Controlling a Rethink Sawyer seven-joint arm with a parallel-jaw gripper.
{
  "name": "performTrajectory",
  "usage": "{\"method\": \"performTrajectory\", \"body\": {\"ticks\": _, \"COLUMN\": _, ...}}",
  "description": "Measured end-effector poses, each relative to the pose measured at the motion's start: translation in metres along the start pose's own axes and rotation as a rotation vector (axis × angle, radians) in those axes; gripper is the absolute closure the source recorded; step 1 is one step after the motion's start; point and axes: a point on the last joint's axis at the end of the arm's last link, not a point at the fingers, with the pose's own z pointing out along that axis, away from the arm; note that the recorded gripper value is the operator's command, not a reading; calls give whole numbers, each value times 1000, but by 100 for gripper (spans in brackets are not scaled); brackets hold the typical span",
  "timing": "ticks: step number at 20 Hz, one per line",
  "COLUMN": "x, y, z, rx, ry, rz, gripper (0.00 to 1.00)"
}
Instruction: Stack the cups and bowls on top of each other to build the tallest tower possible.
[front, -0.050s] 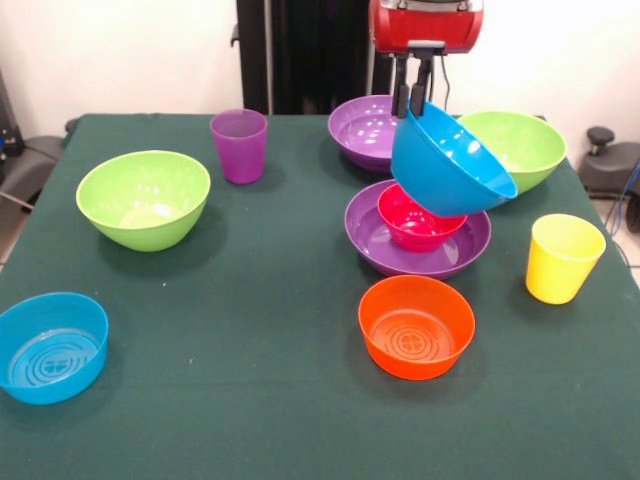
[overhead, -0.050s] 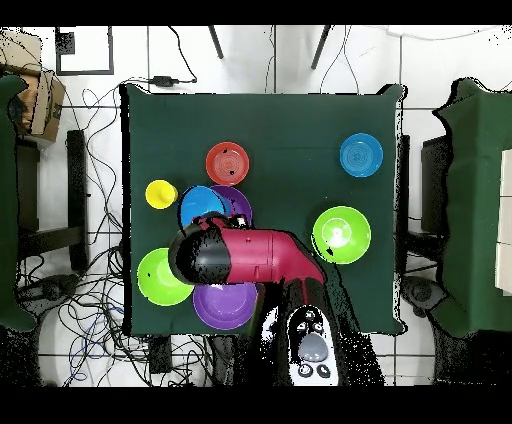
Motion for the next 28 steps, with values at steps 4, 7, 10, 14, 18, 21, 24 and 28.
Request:
{"method": "performTrajectory", "body": {"ticks": 4, "x": 1, "y": 0, "z": 0, "rx": 0, "ry": 1, "rz": 0, "gripper": 100}}
{"method": "performTrajectory", "body": {"ticks": 7, "x": 1, "y": 1, "z": 0, "rx": 0, "ry": 3, "rz": -1, "gripper": 100}}
{"method": "performTrajectory", "body": {"ticks": 10, "x": 3, "y": 1, "z": 1, "rx": -1, "ry": 5, "rz": -2, "gripper": 100}}
{"method": "performTrajectory", "body": {"ticks": 14, "x": 4, "y": 4, "z": 0, "rx": -2, "ry": 6, "rz": -6, "gripper": 100}}
{"method": "performTrajectory", "body": {"ticks": 18, "x": 6, "y": 7, "z": 0, "rx": -3, "ry": 8, "rz": -11, "gripper": 100}}
{"method": "performTrajectory", "body": {"ticks": 21, "x": 8, "y": 9, "z": 1, "rx": -3, "ry": 11, "rz": -14, "gripper": 100}}
{"method": "performTrajectory", "body": {"ticks": 24, "x": 12, "y": 12, "z": 1, "rx": -3, "ry": 19, "rz": -19, "gripper": 100}}
{"method": "performTrajectory", "body": {"ticks": 28, "x": 19, "y": 17, "z": 2, "rx": -3, "ry": 27, "rz": -23, "gripper": 100}}
